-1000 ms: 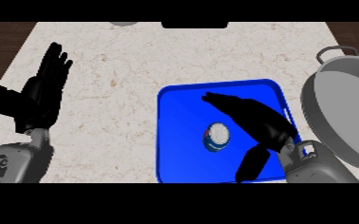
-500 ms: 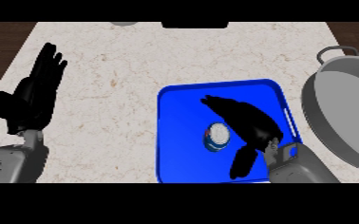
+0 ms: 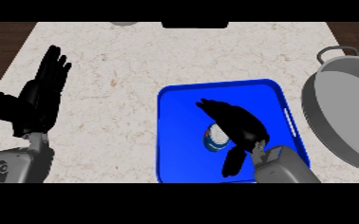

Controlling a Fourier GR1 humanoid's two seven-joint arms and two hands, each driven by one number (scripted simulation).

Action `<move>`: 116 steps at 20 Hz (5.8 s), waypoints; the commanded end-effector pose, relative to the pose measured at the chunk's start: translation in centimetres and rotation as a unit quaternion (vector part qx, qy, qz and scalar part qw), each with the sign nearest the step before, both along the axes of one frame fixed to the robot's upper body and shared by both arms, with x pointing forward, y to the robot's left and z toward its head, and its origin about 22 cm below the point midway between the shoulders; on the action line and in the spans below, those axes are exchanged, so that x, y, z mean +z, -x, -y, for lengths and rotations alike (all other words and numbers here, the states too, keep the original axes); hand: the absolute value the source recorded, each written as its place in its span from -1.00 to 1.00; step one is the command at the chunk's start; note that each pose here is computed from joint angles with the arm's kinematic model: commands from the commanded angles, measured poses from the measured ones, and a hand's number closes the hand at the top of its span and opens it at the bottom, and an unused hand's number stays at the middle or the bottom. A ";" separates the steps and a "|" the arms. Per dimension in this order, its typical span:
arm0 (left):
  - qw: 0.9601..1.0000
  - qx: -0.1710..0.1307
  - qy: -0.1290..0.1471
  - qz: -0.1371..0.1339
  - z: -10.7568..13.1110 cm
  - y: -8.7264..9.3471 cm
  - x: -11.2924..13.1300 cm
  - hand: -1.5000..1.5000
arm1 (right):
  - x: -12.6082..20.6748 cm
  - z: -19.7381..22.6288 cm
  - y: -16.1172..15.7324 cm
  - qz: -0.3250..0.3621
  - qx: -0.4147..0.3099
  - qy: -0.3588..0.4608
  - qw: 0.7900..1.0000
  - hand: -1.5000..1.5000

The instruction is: Pick the can from the tray and place it in the pot

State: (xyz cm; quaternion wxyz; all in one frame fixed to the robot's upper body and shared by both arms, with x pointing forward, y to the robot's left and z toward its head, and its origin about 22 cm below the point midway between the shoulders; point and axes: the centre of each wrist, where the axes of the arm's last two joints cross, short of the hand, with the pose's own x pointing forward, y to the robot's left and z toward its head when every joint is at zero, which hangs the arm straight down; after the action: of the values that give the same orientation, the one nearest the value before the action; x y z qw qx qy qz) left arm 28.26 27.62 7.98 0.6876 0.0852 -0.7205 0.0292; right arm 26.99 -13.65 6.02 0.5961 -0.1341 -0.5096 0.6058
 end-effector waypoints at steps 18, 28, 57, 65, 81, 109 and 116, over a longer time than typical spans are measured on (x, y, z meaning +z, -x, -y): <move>1.000 0.008 -0.008 -0.004 -1.3 -1.0 1.2 0.00 | -4.1 -0.6 0.1 0.031 0.077 0.019 0.996 1.00; 1.000 0.007 0.008 -0.001 -0.1 0.5 0.8 0.00 | -3.2 -0.4 10.5 0.036 -0.075 0.020 0.996 1.00; 1.000 -0.002 0.000 -0.004 -0.4 0.7 -0.3 0.00 | 11.4 10.8 11.2 0.389 -0.401 -0.150 0.816 1.00; 1.000 0.000 -0.011 -0.002 0.0 0.1 1.0 0.00 | 9.4 19.6 8.1 0.371 -0.459 -0.167 0.790 1.00; 1.000 0.003 0.007 0.000 0.4 0.1 1.5 0.00 | 2.3 31.7 0.7 0.411 -0.462 0.057 0.784 1.00; 1.000 0.005 -0.004 0.002 -1.4 -0.1 0.4 0.00 | -0.2 42.3 2.8 0.319 -0.491 -0.384 0.714 -1.00; 1.000 0.012 0.002 0.008 0.2 0.7 -1.2 0.00 | 0.4 47.2 10.8 0.319 -0.481 -0.389 0.718 -1.00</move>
State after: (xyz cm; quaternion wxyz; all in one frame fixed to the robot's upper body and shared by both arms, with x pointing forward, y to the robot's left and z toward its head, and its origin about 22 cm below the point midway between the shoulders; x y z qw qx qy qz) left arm 28.18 27.35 7.93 0.6851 0.0874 -0.7225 0.0326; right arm 20.33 -58.77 6.51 0.6165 -0.3083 -0.7190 -0.0891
